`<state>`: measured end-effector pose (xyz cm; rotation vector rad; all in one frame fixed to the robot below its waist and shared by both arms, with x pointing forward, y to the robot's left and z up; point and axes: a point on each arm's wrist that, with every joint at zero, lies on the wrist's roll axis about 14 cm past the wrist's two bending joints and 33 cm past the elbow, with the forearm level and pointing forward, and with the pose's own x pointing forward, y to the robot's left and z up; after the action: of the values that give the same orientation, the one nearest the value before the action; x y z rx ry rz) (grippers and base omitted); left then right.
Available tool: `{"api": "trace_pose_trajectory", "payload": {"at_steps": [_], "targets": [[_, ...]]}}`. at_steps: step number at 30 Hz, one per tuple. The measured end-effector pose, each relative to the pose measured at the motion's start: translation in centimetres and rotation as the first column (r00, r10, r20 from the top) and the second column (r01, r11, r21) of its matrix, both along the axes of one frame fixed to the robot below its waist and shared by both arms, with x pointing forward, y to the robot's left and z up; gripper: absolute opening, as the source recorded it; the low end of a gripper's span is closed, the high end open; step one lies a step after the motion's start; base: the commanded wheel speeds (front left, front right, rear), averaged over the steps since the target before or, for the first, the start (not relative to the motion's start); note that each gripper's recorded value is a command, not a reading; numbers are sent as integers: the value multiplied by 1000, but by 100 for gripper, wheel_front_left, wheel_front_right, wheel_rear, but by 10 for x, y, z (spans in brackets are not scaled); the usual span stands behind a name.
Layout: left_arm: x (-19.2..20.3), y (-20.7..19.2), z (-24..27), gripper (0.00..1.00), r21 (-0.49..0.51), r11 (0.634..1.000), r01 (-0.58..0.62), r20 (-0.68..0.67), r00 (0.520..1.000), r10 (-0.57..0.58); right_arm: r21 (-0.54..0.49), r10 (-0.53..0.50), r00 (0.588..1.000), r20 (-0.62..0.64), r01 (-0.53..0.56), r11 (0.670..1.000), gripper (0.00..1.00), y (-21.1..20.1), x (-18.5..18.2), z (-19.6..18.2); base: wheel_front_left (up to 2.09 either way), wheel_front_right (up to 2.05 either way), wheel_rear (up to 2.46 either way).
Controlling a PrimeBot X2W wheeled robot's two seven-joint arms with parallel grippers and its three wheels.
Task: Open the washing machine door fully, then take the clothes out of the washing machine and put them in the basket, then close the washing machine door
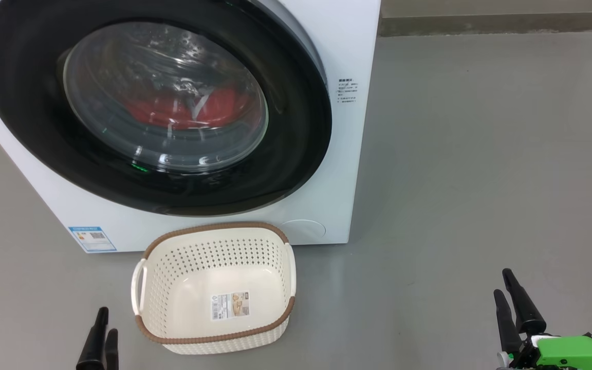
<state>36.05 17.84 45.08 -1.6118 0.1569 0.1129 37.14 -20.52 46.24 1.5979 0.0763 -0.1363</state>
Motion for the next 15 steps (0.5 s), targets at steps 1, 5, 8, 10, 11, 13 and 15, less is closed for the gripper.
{"api": "trace_pose_trajectory", "payload": {"at_steps": [1,5,8,10,11,13,15], "targets": [[0,0,1,100,1,1000,-1,2,1000,1,-1,-3,1000,0,3,1000,100,0,0,0,0,0,0],[0,0,2,100,21,1000,0,6,1000,0,-13,-5,1000,1,5,1000,100,1,0,1,0,0,0],[1,0,4,100,39,999,-1,11,1000,1,-36,3,1000,-2,-3,999,100,3,1,0,0,0,0],[1,0,5,100,65,998,-1,13,1000,0,-64,11,1000,-6,-11,998,100,3,1,0,0,0,0],[2,0,5,100,77,997,1,14,1000,-2,-78,15,1000,-7,-15,997,100,4,1,0,0,0,0],[2,0,6,100,102,995,3,18,1000,-5,-100,16,1000,-9,-16,995,100,3,1,0,0,0,0],[2,-1,7,100,129,992,11,19,1000,-13,-125,21,1000,-12,-23,992,100,3,1,0,0,0,0]]}}
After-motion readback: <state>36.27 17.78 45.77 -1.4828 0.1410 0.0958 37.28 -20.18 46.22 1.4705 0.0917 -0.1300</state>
